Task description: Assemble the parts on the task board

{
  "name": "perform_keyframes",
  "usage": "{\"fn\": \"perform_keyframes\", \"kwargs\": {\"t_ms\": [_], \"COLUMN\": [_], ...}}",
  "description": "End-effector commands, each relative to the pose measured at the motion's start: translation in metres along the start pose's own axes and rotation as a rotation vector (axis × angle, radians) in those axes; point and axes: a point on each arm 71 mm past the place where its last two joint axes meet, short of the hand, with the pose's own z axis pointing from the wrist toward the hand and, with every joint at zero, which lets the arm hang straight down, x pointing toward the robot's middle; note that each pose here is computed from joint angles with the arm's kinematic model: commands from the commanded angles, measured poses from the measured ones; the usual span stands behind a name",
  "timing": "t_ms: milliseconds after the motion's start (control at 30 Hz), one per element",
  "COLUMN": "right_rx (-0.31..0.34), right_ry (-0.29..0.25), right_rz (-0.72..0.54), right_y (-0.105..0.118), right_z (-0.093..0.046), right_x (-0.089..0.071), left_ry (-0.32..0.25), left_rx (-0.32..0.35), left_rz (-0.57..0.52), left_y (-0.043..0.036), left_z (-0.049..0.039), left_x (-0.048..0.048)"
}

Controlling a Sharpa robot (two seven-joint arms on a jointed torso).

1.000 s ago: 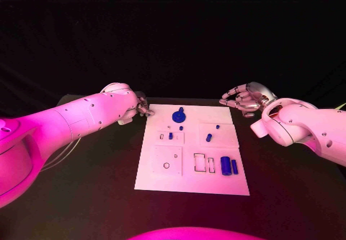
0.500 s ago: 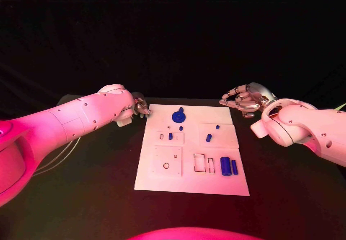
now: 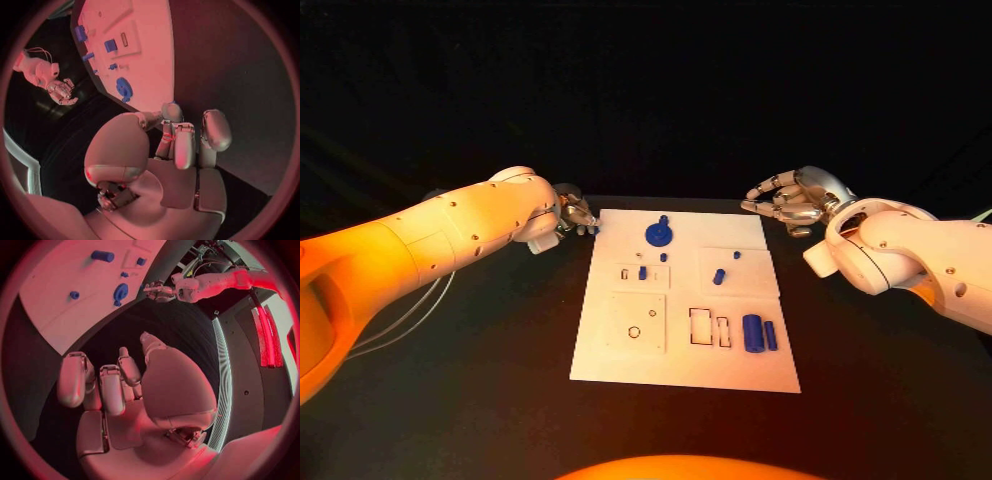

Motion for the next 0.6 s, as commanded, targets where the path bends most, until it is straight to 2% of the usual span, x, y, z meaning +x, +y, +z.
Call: {"fn": "perform_keyframes", "kwargs": {"t_ms": [33,367,600], "right_rx": [-0.002,0.000,0.000], "right_ry": [0.003,0.002,0.001], "right_rz": [-0.001,-0.001,-0.001], "right_y": [0.000,-0.001,-0.001], "right_z": [0.000,-0.001,-0.001], "right_x": [0.000,0.000,-0.001], "left_ry": [0.010,0.055,0.044], "left_rx": [0.014,0.034,0.031], "left_rz": [-0.027,-0.094,-0.115], "left_y": [0.0004,0.0089,0.0158], "left_z": [-0.0014,-0.0091,-0.0146], "left_x": [-0.0010,-0.0077,-0.0172]}}
